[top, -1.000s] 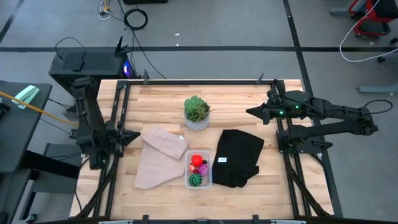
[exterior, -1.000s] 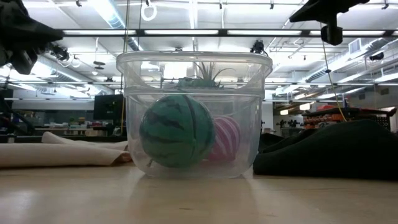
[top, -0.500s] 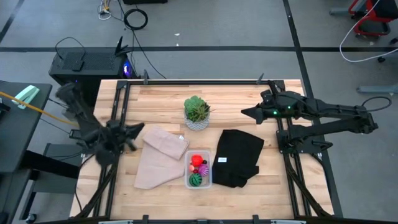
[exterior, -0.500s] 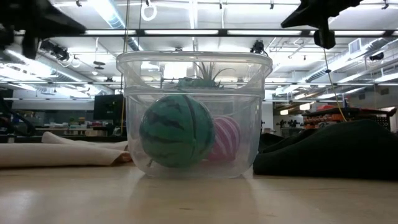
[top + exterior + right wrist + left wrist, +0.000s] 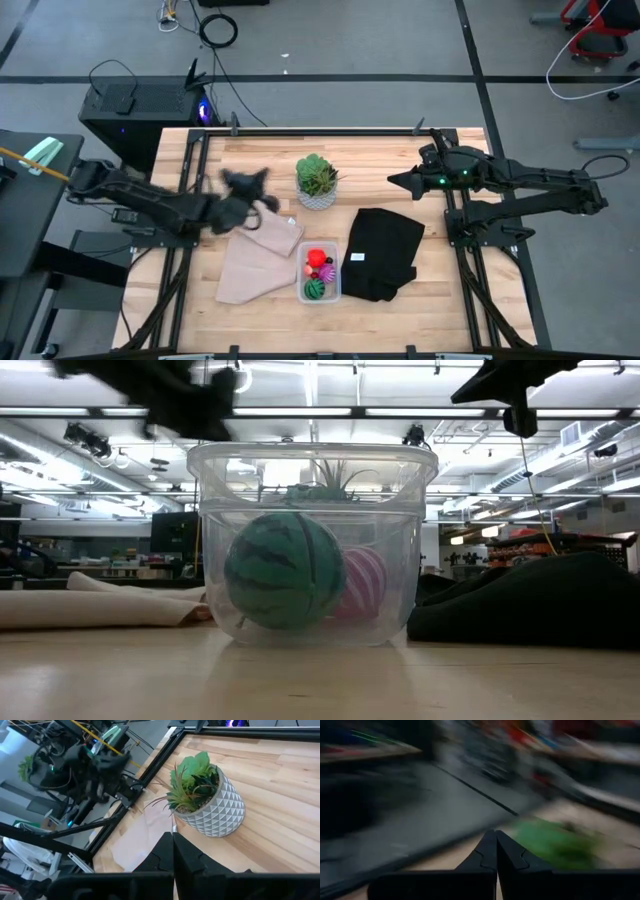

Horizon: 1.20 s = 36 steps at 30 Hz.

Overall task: Pick and placing Produce into tupperware
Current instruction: Return to Home Position

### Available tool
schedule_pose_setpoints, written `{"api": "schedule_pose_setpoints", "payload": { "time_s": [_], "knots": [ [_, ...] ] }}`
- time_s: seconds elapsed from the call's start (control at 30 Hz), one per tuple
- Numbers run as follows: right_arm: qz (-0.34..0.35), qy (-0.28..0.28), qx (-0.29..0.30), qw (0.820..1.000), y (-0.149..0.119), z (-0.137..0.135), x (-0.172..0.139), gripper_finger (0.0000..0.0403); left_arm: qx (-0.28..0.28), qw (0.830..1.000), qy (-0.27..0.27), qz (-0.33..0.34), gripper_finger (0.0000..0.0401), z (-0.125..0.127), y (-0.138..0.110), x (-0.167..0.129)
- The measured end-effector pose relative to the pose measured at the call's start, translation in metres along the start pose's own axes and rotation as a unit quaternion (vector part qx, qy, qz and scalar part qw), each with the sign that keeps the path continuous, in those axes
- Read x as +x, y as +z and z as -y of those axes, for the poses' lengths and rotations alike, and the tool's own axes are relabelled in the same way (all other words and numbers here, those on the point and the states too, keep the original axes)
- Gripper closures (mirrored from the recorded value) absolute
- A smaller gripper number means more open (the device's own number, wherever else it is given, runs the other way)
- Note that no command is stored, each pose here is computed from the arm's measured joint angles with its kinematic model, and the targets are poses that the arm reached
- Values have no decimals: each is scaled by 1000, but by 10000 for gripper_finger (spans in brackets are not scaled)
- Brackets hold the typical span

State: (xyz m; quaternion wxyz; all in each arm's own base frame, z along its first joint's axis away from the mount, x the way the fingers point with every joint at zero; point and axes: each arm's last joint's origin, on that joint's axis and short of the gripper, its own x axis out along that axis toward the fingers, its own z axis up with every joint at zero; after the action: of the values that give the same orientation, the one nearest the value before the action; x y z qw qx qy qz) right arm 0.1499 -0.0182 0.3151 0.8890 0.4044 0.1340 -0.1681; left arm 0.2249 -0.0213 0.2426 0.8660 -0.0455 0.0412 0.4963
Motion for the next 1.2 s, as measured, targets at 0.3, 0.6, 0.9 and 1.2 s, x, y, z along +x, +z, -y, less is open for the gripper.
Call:
{"api": "schedule_pose_setpoints", "payload": {
  "time_s": [0.3,0.6,0.9,1.2],
  "knots": [
    [0,0,-12,1000,0,0,0,402,32,848,-527,45,400,79,23,38],
    [0,1,-13,1000,0,0,0,402,-199,716,-615,263,399,18,52,53],
    [0,0,-15,1000,0,0,0,402,-234,806,-497,223,400,-28,7,33],
    [0,0,-13,1000,0,0,0,402,-218,819,-480,228,400,-71,-21,-4]
  ]
}}
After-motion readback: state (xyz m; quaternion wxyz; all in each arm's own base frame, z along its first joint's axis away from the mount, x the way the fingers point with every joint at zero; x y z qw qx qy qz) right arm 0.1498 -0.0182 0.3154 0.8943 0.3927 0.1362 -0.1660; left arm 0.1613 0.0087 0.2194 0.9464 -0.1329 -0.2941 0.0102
